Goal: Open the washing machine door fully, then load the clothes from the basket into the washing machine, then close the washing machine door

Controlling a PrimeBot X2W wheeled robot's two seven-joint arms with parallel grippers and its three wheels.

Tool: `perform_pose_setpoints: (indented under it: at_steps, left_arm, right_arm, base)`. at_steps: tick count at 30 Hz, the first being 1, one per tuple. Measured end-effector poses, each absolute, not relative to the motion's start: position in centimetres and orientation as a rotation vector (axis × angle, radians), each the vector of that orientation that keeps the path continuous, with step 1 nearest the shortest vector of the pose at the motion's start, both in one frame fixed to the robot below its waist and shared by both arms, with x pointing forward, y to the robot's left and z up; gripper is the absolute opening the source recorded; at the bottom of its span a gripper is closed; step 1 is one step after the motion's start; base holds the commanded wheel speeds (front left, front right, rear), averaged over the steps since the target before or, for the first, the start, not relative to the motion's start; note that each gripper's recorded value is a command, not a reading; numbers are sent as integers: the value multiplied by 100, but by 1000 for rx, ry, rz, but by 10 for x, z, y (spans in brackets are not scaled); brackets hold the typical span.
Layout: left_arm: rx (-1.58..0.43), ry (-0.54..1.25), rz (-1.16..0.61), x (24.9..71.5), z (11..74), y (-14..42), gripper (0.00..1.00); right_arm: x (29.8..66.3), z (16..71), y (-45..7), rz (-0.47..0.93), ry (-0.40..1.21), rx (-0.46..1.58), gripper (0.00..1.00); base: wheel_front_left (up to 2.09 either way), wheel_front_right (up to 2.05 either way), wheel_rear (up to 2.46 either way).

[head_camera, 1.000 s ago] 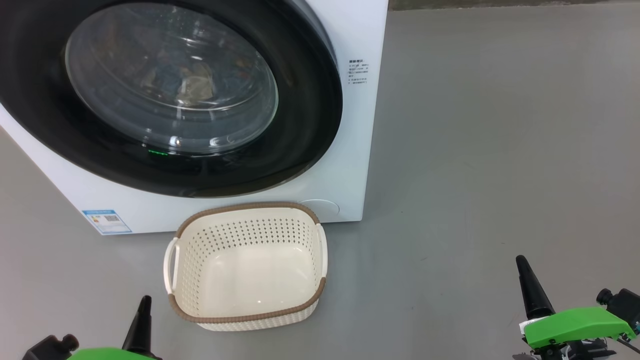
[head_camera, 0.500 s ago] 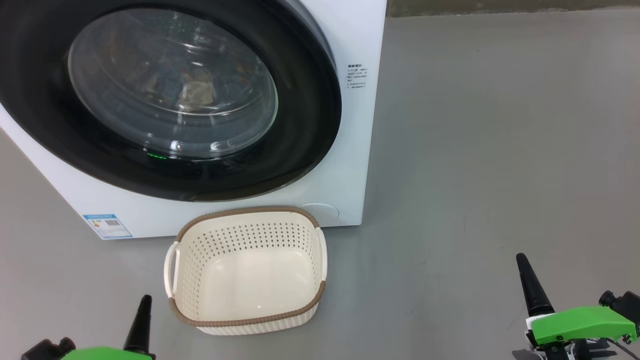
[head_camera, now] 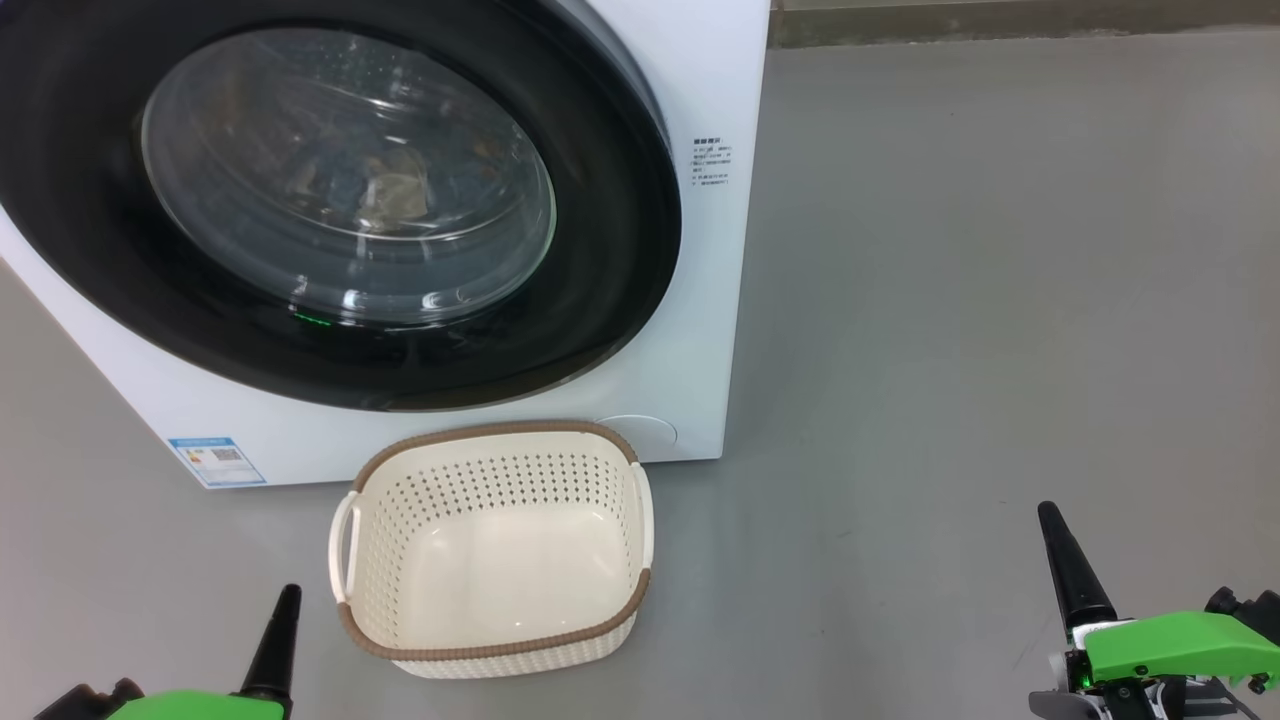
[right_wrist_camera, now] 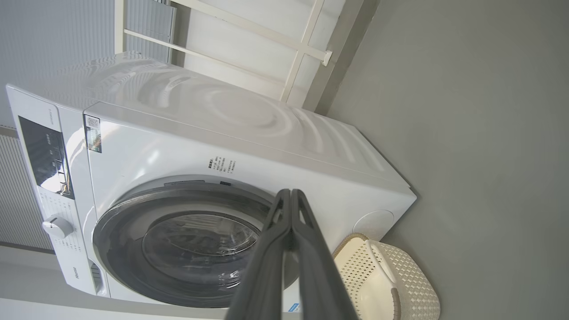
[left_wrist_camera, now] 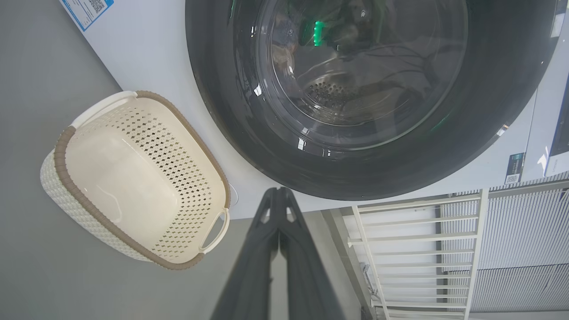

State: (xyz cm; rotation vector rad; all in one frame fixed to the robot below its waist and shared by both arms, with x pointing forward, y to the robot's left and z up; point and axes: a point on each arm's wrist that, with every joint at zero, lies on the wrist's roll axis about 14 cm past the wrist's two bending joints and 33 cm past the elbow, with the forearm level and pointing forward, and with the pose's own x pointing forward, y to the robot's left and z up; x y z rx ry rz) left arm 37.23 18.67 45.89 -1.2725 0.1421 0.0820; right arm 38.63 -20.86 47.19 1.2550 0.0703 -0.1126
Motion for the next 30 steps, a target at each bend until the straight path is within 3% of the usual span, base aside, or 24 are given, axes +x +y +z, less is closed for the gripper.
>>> perform_pose_setpoints:
  at_steps: [30]
  left_arm:
    - [-1569, 87, 41, 377, 480, 186, 0]
  right_arm:
    - [385, 494, -208, -56, 12, 1554, 0]
  base:
    - [0, 0, 0]
